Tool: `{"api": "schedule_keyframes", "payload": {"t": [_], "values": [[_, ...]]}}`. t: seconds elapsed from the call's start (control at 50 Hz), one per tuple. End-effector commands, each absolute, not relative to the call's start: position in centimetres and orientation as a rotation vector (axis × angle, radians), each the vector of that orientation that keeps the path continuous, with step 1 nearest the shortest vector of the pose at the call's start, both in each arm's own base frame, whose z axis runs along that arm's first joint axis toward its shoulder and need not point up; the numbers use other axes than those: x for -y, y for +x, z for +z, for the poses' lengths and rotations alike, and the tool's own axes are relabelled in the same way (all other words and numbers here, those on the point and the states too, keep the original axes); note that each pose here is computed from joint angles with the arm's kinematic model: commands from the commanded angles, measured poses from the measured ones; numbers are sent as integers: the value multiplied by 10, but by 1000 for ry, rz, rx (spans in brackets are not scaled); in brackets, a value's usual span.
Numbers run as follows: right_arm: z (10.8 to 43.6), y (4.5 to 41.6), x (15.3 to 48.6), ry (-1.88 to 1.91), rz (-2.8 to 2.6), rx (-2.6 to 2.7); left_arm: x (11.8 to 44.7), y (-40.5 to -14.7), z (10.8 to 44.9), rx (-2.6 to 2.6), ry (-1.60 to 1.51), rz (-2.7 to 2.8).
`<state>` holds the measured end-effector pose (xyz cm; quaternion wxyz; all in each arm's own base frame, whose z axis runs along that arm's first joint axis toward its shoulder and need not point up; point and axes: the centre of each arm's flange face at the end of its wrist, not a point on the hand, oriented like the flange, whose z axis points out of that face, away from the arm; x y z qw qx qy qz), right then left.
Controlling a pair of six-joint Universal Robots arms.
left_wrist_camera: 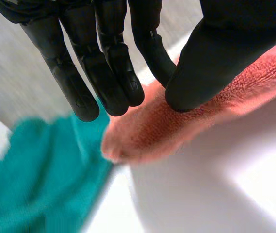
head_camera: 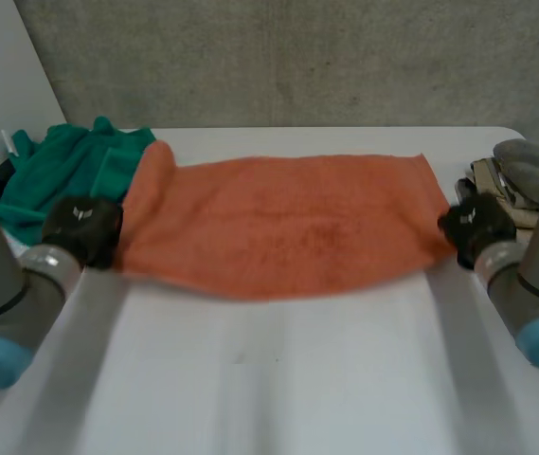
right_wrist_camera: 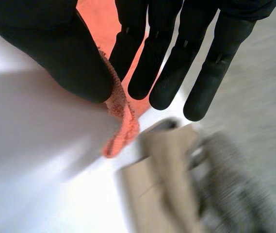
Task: Fold the laundry.
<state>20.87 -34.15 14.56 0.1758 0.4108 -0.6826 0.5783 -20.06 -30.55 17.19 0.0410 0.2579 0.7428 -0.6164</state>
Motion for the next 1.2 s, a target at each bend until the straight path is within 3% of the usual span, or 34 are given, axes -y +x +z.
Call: {"api": "schedule_keyframes", "payload": {"t": [0.02, 0.12, 0.18, 0.32, 0.42, 0.6, 0.8, 0.94, 1.08, 1.2], "values": [[165, 170, 270, 1369, 1197, 2078, 233, -173, 185, -2512, 901, -1442], [179, 152, 240, 1494, 1018, 2038, 186, -165, 191, -2501, 1182, -1142], [186, 149, 244, 1488, 1046, 1971, 186, -167, 193, -2445, 1242, -1149], [188, 157, 279, 1352, 1241, 1881, 233, -174, 204, -2291, 1153, -1401], [175, 192, 320, 1286, 1459, 1797, 271, -190, 202, -2241, 1049, -1605], [155, 223, 386, 1186, 1627, 1649, 341, -202, 170, -2233, 877, -1677], [127, 245, 436, 1131, 1794, 1498, 368, -224, 169, -2122, 798, -1781], [129, 245, 435, 1067, 1840, 1580, 361, -238, 186, -2074, 761, -1909], [158, 228, 394, 1043, 1819, 1888, 341, -230, 207, -2100, 697, -1970], [151, 207, 361, 1054, 1682, 2229, 321, -224, 206, -2132, 707, -1946]]}}
